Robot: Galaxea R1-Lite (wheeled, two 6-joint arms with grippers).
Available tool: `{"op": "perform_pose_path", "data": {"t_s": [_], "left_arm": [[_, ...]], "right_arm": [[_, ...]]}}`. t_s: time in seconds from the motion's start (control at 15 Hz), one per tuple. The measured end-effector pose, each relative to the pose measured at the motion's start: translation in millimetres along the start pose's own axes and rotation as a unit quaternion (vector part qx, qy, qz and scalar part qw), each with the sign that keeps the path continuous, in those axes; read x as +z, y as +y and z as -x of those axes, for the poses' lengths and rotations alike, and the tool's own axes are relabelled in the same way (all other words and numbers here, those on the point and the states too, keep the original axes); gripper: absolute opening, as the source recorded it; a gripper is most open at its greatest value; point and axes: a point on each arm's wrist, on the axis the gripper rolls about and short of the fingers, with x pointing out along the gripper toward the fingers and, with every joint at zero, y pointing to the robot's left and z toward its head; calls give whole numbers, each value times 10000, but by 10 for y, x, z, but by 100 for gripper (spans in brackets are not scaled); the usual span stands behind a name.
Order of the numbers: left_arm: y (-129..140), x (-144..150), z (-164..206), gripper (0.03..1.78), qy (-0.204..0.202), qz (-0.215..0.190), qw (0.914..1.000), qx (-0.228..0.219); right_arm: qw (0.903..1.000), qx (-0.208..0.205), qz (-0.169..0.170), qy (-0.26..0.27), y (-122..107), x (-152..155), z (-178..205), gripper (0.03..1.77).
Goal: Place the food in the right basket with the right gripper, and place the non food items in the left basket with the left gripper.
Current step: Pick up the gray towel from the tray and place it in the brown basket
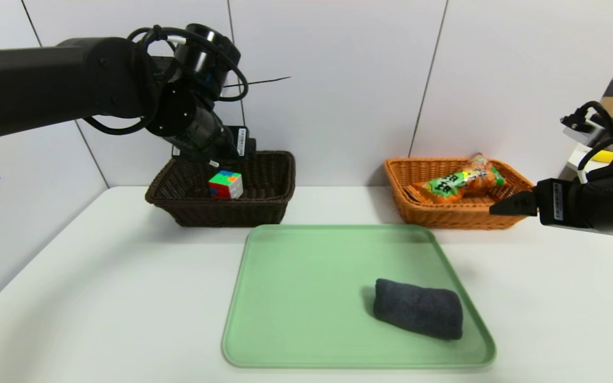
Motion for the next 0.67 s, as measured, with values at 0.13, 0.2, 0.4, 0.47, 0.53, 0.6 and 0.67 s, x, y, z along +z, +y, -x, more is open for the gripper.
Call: {"op": "perform_pose_path", "data": {"t_s": [0.13, 0.2, 0.4, 0.47, 0.53, 0.6, 0.67], "left_arm": [[-164, -63, 193, 164, 191, 124, 9987, -460], [-263, -99, 284, 164, 242, 127, 9975, -649], [-569, -220, 479, 166, 315, -53, 9936, -1086], [-645, -256, 509, 167, 339, -101, 9924, -1177], [-724, -296, 530, 167, 375, -104, 9913, -1261], [-806, -339, 544, 167, 426, 5, 9901, -1336], [-883, -384, 551, 167, 499, 171, 9888, -1394]], "right_arm": [[10000, -1, -4, 26, 0, -6, -14, 170], [10000, -5, -27, 32, 0, -7, -17, 170], [9998, -6, -178, 34, -1, -8, -18, 170], [9998, -3, -185, 31, -1, -9, -14, 170], [9998, -4, -191, 27, -1, -9, -10, 170], [9998, -5, -193, 21, -2, -9, -6, 170], [9998, 0, -201, 12, -2, -9, 1, 170]]}}
